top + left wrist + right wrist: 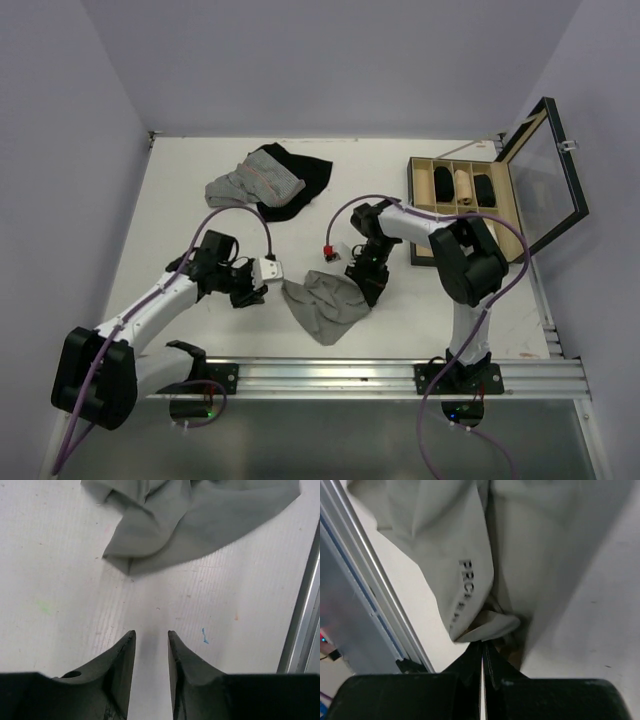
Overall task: Roll the underwear
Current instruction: Flatten the underwear
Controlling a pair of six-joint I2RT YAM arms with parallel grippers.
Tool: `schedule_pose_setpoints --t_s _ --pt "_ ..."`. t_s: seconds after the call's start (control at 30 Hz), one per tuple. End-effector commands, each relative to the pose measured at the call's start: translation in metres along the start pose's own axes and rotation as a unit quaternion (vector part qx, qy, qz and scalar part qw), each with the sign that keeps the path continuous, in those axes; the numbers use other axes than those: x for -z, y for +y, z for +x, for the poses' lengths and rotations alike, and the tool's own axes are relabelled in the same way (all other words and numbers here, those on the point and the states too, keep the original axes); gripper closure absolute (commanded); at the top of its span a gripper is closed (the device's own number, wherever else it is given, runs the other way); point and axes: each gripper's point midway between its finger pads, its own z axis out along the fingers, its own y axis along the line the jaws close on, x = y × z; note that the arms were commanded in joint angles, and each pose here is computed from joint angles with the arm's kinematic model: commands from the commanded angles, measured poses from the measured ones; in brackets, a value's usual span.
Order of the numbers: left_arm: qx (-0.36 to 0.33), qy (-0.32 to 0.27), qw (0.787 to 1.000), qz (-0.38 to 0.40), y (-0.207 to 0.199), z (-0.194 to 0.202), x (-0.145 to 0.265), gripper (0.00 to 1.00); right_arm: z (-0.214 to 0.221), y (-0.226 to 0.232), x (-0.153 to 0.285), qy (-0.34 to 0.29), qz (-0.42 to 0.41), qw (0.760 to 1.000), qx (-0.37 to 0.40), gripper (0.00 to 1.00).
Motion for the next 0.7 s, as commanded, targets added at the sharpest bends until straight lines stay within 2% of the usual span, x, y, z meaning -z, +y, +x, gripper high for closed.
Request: schedule_pose_setpoints --t_s 0.0,0.1,0.33,0.43,0.67 --pt "-0.071 -0.009 0.997 0.028 -0.009 -0.007 0.009 0.62 0.011 0.017 -0.007 0.024 -0.03 0.999 0.012 1.0" --pt "-0.078 -0.026 0.996 0.026 0.0 -0.025 0.013 0.58 0.009 0.017 -0.004 0.016 -0.025 0.999 0.014 1.0" --pt "-0.018 -0.101 0.995 -0.017 0.047 -0.083 0.006 0.57 0.013 0.015 -0.005 0.022 -0.015 1.0 0.009 1.0" --pt "0.027 -0.135 0.99 0.019 0.045 -0.103 -0.006 0.56 0.014 0.013 -0.007 0.021 -0.007 1.0 0.003 1.0" --pt "0.081 -0.147 0.982 0.082 0.019 -0.131 -0.054 0.54 0.007 0.0 0.006 -0.02 0.019 0.999 -0.019 1.0"
